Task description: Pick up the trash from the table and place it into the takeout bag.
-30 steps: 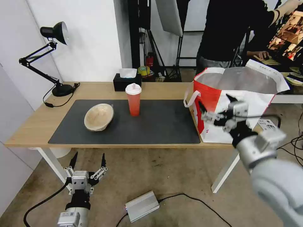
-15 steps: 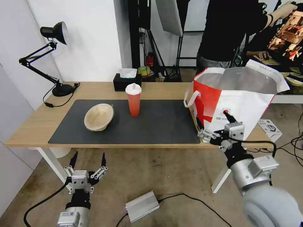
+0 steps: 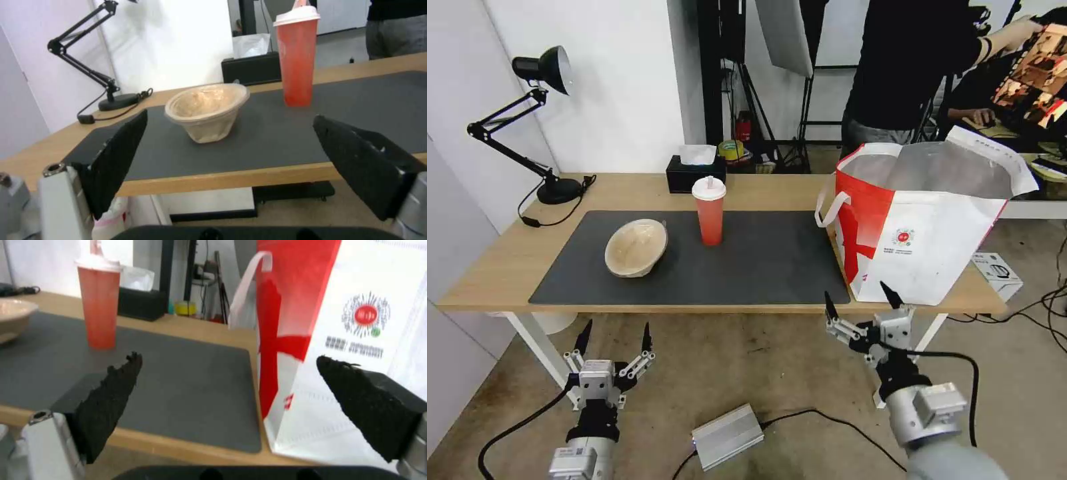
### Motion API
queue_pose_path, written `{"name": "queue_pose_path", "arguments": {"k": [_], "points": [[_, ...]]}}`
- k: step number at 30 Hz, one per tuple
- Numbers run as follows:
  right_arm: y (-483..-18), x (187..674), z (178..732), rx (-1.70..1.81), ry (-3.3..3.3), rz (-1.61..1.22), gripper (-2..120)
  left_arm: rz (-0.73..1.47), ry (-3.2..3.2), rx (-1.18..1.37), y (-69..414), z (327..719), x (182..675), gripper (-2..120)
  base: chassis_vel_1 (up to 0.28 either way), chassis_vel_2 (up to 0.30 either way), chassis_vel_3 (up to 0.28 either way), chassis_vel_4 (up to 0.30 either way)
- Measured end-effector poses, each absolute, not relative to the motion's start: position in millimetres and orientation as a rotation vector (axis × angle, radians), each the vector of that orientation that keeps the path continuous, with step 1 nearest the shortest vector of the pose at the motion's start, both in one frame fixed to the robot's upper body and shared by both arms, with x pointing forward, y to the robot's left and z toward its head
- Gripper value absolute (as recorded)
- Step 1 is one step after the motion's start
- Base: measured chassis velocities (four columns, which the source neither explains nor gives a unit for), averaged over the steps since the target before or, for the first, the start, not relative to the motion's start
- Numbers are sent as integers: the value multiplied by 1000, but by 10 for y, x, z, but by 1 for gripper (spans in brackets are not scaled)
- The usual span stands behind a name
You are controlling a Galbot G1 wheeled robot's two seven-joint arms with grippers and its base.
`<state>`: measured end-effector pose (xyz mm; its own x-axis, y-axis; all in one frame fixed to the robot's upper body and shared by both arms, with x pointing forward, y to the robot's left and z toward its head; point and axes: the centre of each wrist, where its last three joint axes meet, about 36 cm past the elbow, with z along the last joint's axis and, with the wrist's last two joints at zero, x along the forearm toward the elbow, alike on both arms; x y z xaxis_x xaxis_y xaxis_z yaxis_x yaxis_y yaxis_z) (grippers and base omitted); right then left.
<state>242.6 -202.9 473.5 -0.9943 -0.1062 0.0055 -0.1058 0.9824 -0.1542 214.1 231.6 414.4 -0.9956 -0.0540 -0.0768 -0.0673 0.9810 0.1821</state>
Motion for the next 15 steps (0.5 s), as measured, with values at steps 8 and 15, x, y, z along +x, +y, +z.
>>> {"name": "queue_pose_path", "arguments": {"k": [8,15], "points": [[-1963,2324,4547,-105,3130,-267,100,284,3057,-93,2315,4135,2142,100,0,0,0,0],[-1901,2219,4451,-50,3159,-253,100,282,3060,-92,2313,4123,2138,100,0,0,0,0]]}}
